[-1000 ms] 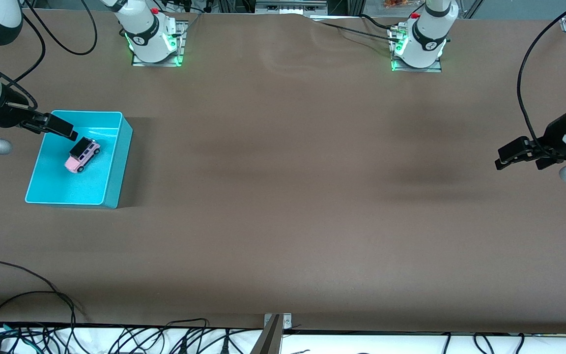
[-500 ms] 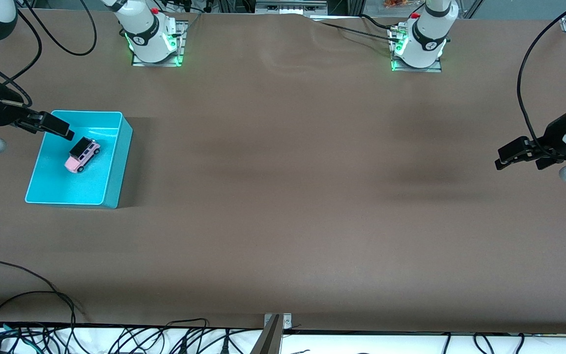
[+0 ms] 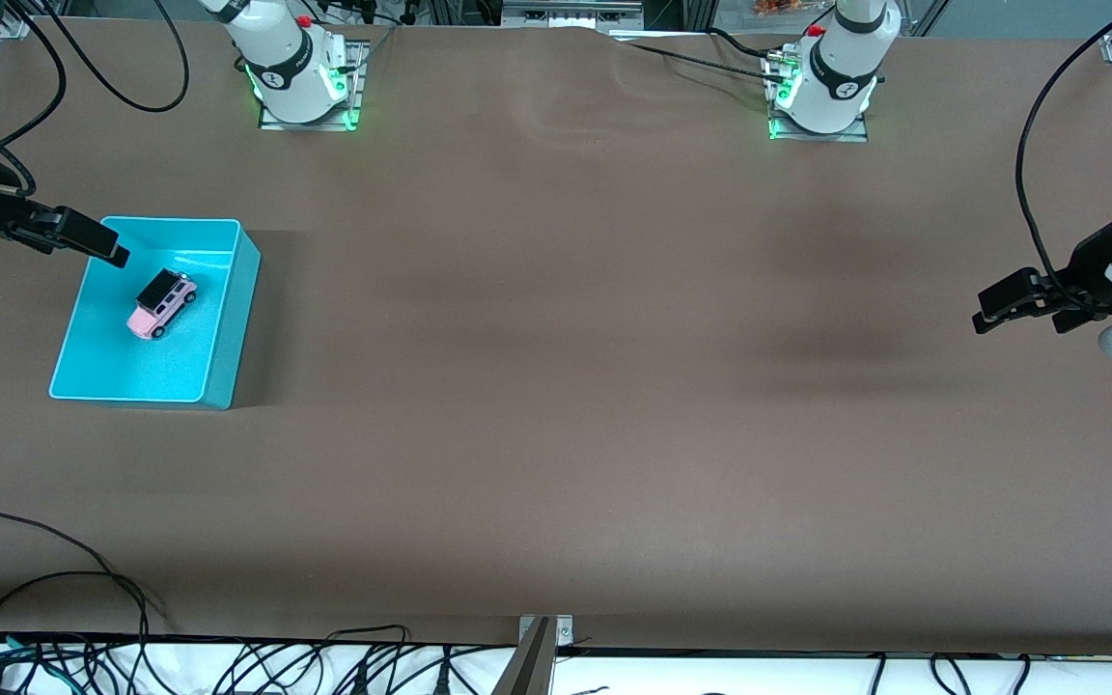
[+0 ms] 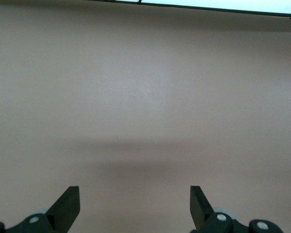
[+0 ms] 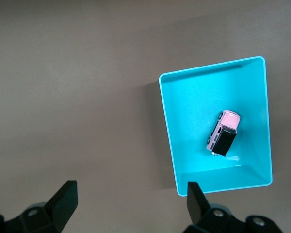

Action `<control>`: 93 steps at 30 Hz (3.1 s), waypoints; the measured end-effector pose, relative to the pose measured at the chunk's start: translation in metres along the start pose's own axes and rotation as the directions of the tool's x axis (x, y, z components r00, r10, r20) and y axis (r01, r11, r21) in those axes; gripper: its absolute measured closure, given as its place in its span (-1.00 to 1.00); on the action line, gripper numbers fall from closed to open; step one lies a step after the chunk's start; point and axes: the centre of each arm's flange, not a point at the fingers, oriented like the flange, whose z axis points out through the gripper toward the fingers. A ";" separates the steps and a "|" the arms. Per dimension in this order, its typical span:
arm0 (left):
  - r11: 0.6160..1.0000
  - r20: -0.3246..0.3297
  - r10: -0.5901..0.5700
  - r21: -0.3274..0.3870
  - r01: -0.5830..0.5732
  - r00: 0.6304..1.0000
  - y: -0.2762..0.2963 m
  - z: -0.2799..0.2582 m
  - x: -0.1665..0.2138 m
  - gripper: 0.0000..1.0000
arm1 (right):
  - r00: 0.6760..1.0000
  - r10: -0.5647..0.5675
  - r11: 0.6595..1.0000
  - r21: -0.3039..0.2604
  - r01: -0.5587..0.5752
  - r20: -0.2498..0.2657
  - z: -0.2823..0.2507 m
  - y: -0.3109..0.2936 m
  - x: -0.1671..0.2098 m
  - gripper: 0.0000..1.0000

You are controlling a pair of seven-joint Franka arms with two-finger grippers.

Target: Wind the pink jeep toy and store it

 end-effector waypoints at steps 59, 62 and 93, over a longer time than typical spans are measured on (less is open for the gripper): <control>1.000 0.000 0.000 0.000 0.000 1.000 0.000 0.000 0.000 -1.00 | 0.972 -0.230 0.971 -0.080 0.225 -0.058 -0.018 -0.005 0.012 -1.00; 1.000 0.000 0.000 0.000 0.000 1.000 0.000 0.000 0.000 -1.00 | 0.971 -0.231 0.971 -0.080 0.226 -0.058 -0.018 -0.005 0.012 -1.00; 0.999 0.005 0.025 0.033 -0.026 1.000 0.009 0.003 -0.001 -1.00 | 0.974 -0.217 0.974 -0.080 0.212 -0.065 -0.018 0.002 0.015 -1.00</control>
